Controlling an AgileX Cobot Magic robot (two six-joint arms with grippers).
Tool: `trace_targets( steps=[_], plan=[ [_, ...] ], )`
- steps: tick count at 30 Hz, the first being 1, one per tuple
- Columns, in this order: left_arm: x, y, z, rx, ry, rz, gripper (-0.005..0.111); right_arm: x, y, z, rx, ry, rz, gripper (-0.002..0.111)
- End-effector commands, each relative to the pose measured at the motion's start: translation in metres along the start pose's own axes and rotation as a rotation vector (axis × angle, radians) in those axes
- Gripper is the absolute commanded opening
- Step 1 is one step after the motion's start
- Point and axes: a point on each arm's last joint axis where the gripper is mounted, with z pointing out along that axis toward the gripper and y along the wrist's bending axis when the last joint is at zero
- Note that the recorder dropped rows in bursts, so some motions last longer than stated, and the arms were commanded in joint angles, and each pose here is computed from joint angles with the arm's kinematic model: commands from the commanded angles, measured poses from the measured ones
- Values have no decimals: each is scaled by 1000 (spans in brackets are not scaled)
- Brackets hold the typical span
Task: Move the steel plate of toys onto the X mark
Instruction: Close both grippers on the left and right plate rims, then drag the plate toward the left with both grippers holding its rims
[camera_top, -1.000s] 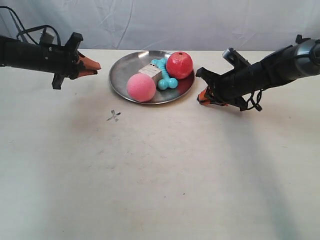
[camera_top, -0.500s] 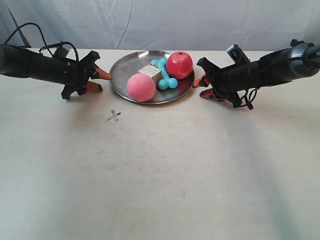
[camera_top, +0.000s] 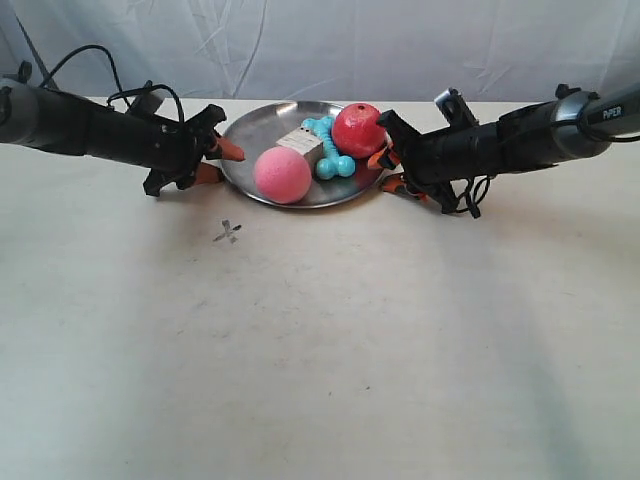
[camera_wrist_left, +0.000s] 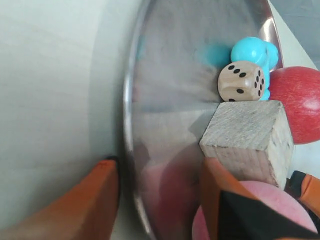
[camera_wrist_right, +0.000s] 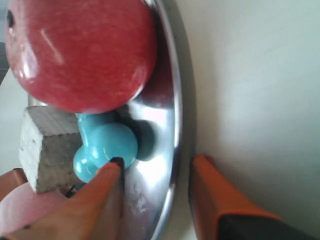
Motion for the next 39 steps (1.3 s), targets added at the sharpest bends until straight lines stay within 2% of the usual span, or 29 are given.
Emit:
trace_targets(
  steps=[1,8,10,15,18,25,32,36,39],
  plan=[
    [1,-1,4,-1,-5,5,48,10,-6,11,36,24,-25,41],
    [8,-6,12,-18,6,32,46,10,-6,11,37,22,-25,41],
    [12,-7,15,-21,16,41,44,10,-7,11,40,19,-25,38],
    [19,-5,23,-20,40,34,38,11,-8,10,56,27,-54,15],
    [20,-7,25,-18,48,38,31,11,-9,10,68,38,-83,-1],
    [22,-9,25,-2,63,35,0,14,-10,10,71,73,-121,-1],
    [25,-11,25,20,87,25,0,17,-8,10,43,101,-112,-1],
    [25,-10,23,24,103,-65,0,19,-6,9,23,126,-81,-1],
    [23,-8,21,33,113,-83,0,20,-5,9,14,140,-46,-1]
  ],
)
